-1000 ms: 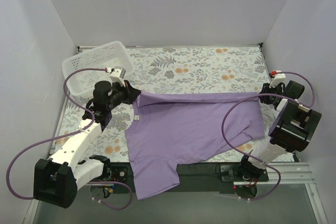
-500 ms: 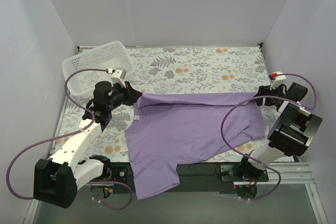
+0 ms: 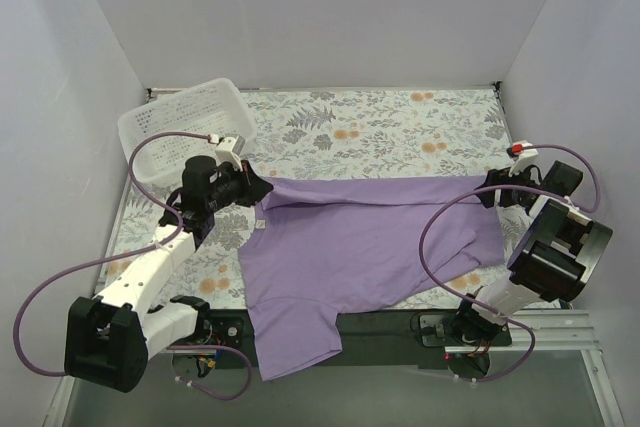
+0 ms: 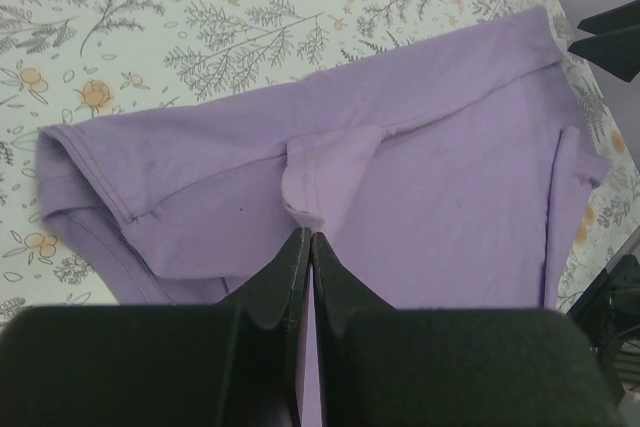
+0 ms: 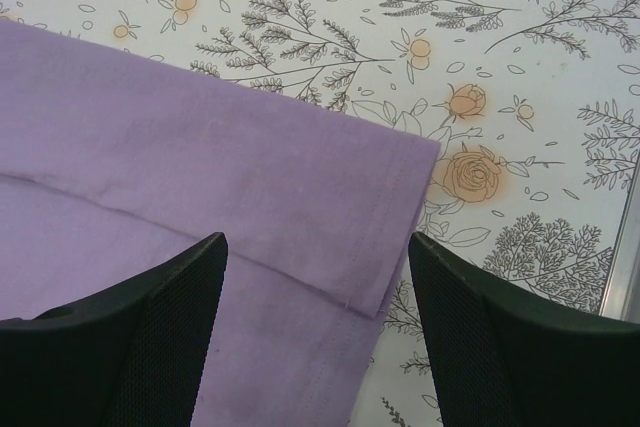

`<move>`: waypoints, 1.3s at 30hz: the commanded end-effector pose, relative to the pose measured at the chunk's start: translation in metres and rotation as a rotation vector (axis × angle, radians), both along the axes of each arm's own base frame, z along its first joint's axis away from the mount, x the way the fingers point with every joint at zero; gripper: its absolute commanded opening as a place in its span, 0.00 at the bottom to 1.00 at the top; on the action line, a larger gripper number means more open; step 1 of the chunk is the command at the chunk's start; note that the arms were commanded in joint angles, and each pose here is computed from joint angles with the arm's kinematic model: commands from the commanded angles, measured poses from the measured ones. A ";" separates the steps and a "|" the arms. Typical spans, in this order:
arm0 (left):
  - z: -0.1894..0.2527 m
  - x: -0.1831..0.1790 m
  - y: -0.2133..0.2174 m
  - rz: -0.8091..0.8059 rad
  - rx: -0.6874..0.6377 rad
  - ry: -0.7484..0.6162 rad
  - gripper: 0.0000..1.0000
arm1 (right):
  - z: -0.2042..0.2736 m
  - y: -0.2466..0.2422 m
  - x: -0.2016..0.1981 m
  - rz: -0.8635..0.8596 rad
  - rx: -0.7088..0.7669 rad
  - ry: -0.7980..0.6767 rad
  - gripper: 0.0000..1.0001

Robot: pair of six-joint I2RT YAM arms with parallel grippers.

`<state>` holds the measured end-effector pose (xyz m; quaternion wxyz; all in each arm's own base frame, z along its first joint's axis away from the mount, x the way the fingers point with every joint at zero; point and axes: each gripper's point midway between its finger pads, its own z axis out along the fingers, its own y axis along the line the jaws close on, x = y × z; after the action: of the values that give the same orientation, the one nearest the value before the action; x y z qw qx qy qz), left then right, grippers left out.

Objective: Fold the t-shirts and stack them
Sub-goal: Fold the tshirt

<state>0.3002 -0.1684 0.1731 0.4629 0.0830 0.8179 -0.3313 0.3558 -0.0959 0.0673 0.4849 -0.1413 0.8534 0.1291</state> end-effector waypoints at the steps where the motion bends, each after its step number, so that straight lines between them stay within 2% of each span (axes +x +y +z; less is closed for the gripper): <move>1: -0.008 -0.008 -0.005 -0.029 -0.005 0.063 0.00 | 0.009 0.007 -0.004 0.035 0.008 -0.029 0.80; 31: -0.071 -0.043 -0.020 -0.083 0.060 0.431 0.01 | 0.010 0.018 -0.011 0.068 0.039 -0.030 0.80; 33: -0.075 -0.047 -0.020 -0.080 0.059 0.475 0.09 | 0.012 0.018 -0.011 0.070 0.034 -0.035 0.80; 35: -0.076 -0.052 -0.021 -0.093 0.065 0.515 0.23 | 0.013 0.018 -0.011 0.072 0.034 -0.038 0.81; 37: -0.074 -0.054 -0.018 -0.087 0.084 0.521 0.32 | 0.014 0.022 -0.014 0.081 0.055 -0.026 0.80; 38: -0.070 -0.052 -0.017 -0.084 0.089 0.502 0.48 | 0.015 0.024 -0.016 0.086 0.062 -0.023 0.81; 39: -0.064 -0.048 -0.013 -0.063 0.104 0.461 0.55 | 0.018 0.026 -0.017 0.094 0.067 -0.028 0.81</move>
<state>0.2471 -0.1826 0.0856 0.2207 0.0449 0.9204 -0.3195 0.3423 -0.0770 0.0714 0.4826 -0.1520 0.8465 0.1657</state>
